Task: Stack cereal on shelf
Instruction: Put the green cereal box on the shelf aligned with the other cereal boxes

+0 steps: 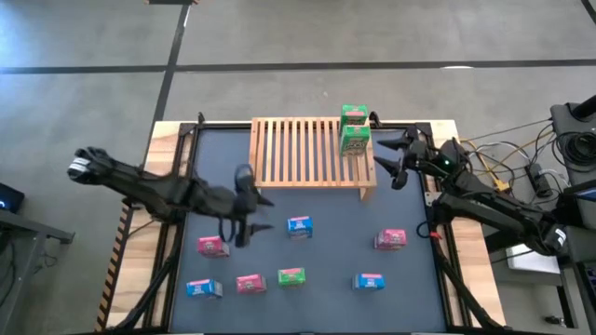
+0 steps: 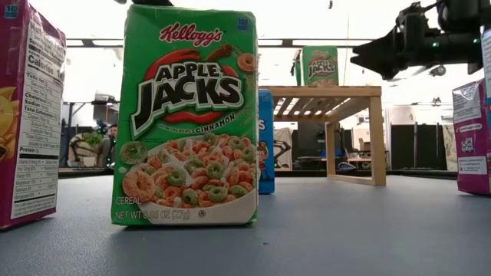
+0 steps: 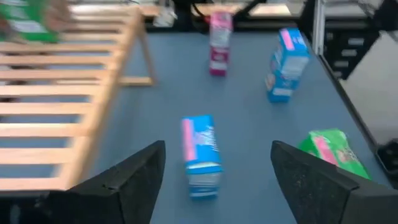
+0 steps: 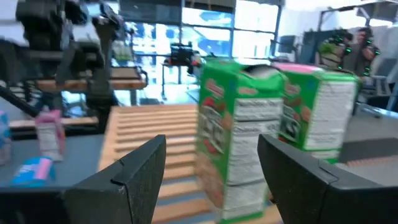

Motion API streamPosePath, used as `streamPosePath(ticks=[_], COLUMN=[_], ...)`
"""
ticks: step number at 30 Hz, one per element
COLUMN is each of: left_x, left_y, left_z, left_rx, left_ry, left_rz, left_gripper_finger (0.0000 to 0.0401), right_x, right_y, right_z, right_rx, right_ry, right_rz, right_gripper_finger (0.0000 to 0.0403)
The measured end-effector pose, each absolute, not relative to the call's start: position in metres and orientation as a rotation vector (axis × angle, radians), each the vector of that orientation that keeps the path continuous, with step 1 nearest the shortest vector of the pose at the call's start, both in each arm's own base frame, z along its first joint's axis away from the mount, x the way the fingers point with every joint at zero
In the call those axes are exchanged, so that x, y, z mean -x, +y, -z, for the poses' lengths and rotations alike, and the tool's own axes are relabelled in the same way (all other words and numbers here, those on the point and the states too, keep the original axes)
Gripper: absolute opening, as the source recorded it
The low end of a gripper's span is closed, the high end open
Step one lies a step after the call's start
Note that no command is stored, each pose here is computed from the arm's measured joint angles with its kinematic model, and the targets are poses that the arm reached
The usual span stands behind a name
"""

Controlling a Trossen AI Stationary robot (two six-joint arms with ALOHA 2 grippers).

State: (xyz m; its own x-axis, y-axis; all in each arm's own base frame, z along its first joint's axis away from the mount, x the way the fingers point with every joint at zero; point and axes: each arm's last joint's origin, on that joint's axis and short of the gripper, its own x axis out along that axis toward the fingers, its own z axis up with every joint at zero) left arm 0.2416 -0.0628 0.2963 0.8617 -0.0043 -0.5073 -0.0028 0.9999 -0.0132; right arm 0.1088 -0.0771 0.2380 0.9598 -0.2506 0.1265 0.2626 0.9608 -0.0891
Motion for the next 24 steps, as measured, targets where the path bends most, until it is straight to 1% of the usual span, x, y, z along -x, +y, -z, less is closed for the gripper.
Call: streamPosePath(ticks=[4,7,17,20,24], left_x=[-0.261,-0.274,-0.306,-0.311,-0.319], left_y=[-0.086,-0.101,-0.138,-0.145,-0.158], left_z=[-0.279,-0.273,-0.264,-0.265,-0.270], left_rx=[0.028,0.044,0.054,0.081,0.091], left_ry=[0.583,0.613,0.715,0.753,0.745], left_rz=[0.013,0.029,0.102,0.118,0.140], left_gripper_finger=[0.0262,0.0255,0.0251,0.0251,0.0251], right_x=[-0.110,-0.112,-0.111,-0.110,-0.107], right_y=[-0.071,-0.069,-0.069,-0.065,-0.059], right_z=[-0.236,-0.236,-0.236,-0.239,-0.245], right_rx=[0.119,0.126,0.107,0.117,0.116], right_ry=[-0.122,-0.120,-0.127,-0.158,-0.210], right_rz=[0.221,0.211,0.206,0.190,0.158], right_gripper_finger=[0.0242,0.0240,0.0238,0.0238,0.0238])
